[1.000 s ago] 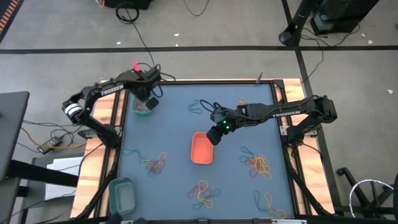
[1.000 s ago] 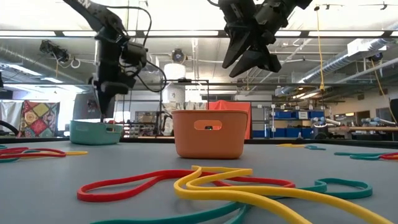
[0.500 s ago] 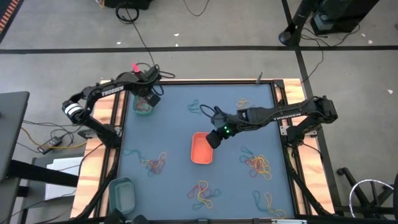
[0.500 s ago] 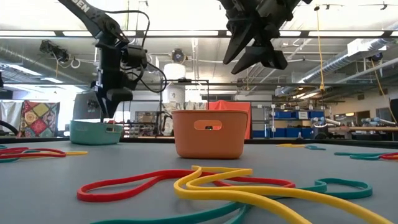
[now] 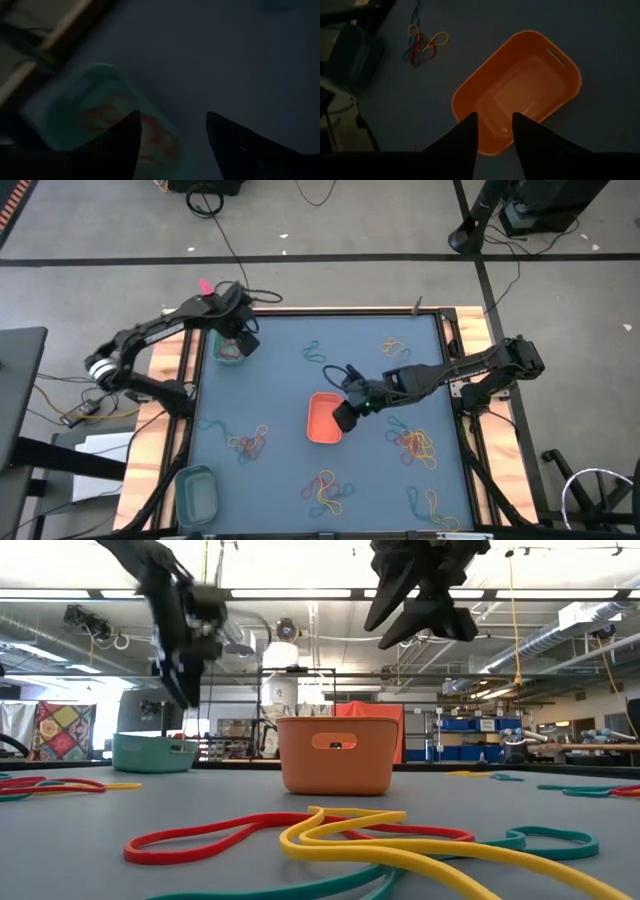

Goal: Sort rubber bands into baskets
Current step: Put the red rubber band into the green bin

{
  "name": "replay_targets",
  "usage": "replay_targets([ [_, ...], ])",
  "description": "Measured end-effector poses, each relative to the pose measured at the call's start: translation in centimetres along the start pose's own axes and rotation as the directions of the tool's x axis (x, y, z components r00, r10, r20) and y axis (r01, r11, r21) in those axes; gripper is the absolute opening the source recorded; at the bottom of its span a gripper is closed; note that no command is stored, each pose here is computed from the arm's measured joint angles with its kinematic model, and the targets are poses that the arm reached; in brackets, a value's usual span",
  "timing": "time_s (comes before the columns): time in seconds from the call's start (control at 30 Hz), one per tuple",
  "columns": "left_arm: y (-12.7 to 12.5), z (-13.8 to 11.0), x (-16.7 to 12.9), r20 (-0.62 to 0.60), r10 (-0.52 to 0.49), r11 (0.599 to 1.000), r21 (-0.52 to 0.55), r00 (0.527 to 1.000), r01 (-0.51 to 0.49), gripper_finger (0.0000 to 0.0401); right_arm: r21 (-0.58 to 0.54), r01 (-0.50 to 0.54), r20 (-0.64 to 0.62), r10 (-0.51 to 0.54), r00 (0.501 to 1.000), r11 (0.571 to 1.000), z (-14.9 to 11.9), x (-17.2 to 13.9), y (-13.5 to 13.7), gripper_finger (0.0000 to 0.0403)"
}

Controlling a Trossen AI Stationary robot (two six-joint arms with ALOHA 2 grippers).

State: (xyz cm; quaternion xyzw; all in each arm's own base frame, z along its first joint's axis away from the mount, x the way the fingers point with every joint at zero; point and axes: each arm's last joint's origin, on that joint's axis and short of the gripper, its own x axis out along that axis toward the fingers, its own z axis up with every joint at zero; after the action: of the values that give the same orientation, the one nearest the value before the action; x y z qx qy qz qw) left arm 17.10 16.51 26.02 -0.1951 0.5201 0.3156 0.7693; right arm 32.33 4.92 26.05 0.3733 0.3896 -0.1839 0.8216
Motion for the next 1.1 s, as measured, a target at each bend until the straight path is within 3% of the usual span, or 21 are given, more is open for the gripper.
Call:
replay_targets([
  [0.27,-5.9,-4.4,-6.7,0.103,-0.214,0.977,0.024,0.971,0.213,0.0189,-0.152,0.010,0.002,-0.009,1.000,0.988,0.1,0.0,-0.2,0.0133],
  [0.4,-8.9,-6.4,-8.3,0.124,-0.291,0.957,0.020,0.949,0.291,0.0180,-0.225,0.010,-0.001,-0.010,1.000,0.974,0.0,0.0,-0.1,0.0133],
  [0.63,-14.1,-11.1,-5.4,0.035,-0.385,0.922,-0.034,0.922,0.386,0.0177,-0.325,0.020,-0.037,-0.034,0.999,0.945,-1.3,-0.2,0.2,0.0133],
  [0.8,-16.6,-13.7,-2.9,0.078,-0.416,0.900,-0.104,0.906,0.422,0.0176,-0.378,0.034,-0.033,-0.050,0.998,0.925,-2.6,-0.4,0.9,0.0133],
  [1.1,-19.0,-17.2,1.2,-0.062,-0.320,0.946,-0.079,0.945,0.315,0.0176,-0.436,0.089,0.019,-0.090,0.996,0.895,-4.5,-0.8,1.6,0.0133],
])
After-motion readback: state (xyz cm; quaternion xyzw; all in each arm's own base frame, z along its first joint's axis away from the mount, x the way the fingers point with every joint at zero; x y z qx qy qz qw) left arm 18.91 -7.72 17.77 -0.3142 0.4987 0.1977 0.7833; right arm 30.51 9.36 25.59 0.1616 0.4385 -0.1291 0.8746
